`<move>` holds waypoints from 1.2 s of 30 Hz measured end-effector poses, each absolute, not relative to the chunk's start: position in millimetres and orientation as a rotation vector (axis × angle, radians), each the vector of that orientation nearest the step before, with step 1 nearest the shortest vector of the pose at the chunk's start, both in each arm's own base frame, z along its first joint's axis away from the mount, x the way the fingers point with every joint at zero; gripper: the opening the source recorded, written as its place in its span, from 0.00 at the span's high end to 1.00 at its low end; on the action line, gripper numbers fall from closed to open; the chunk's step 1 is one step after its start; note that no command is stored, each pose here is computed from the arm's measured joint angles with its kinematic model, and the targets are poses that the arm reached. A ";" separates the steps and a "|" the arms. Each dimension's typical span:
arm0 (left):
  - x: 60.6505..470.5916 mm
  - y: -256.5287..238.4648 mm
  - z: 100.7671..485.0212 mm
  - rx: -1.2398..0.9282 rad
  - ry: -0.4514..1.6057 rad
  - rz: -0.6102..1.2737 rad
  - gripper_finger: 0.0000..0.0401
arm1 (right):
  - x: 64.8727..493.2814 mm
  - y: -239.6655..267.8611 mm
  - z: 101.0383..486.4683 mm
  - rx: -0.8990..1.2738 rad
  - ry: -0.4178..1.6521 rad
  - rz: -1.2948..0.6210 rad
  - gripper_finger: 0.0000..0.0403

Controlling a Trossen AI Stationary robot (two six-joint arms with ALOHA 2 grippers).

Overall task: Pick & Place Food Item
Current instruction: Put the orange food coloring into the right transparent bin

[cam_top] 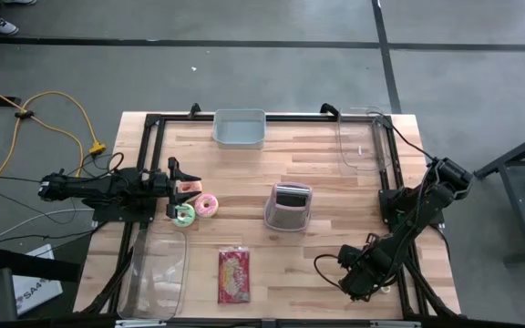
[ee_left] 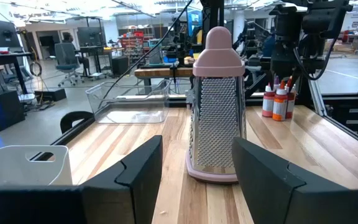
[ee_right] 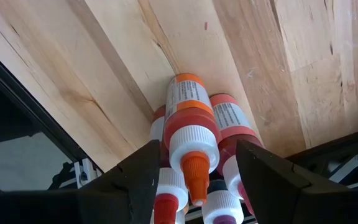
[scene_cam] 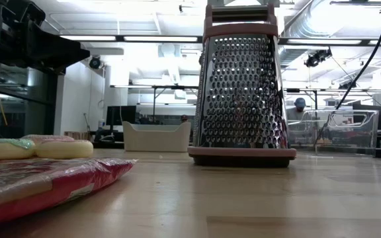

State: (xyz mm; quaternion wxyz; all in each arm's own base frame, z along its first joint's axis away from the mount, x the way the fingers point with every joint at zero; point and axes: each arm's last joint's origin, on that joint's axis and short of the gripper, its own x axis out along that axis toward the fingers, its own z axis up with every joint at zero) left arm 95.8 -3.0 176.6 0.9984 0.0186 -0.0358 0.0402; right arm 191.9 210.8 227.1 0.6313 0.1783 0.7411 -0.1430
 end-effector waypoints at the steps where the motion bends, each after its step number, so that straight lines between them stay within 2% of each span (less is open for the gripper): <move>1: 95.8 -3.0 176.7 0.037 -0.072 0.081 0.53 | 191.6 210.5 226.3 0.405 1.698 -0.327 0.50; 15: 95.9 -3.0 176.7 0.037 -0.072 0.081 0.53 | 189.3 209.0 218.8 0.402 1.726 -0.322 0.51; 27: 95.9 -3.0 176.7 0.037 -0.071 0.080 0.53 | 189.4 209.3 218.8 0.403 1.728 -0.314 0.72; 36: 95.8 -3.0 176.7 0.037 -0.072 0.081 0.53 | 189.5 209.4 218.8 0.404 1.727 -0.314 0.72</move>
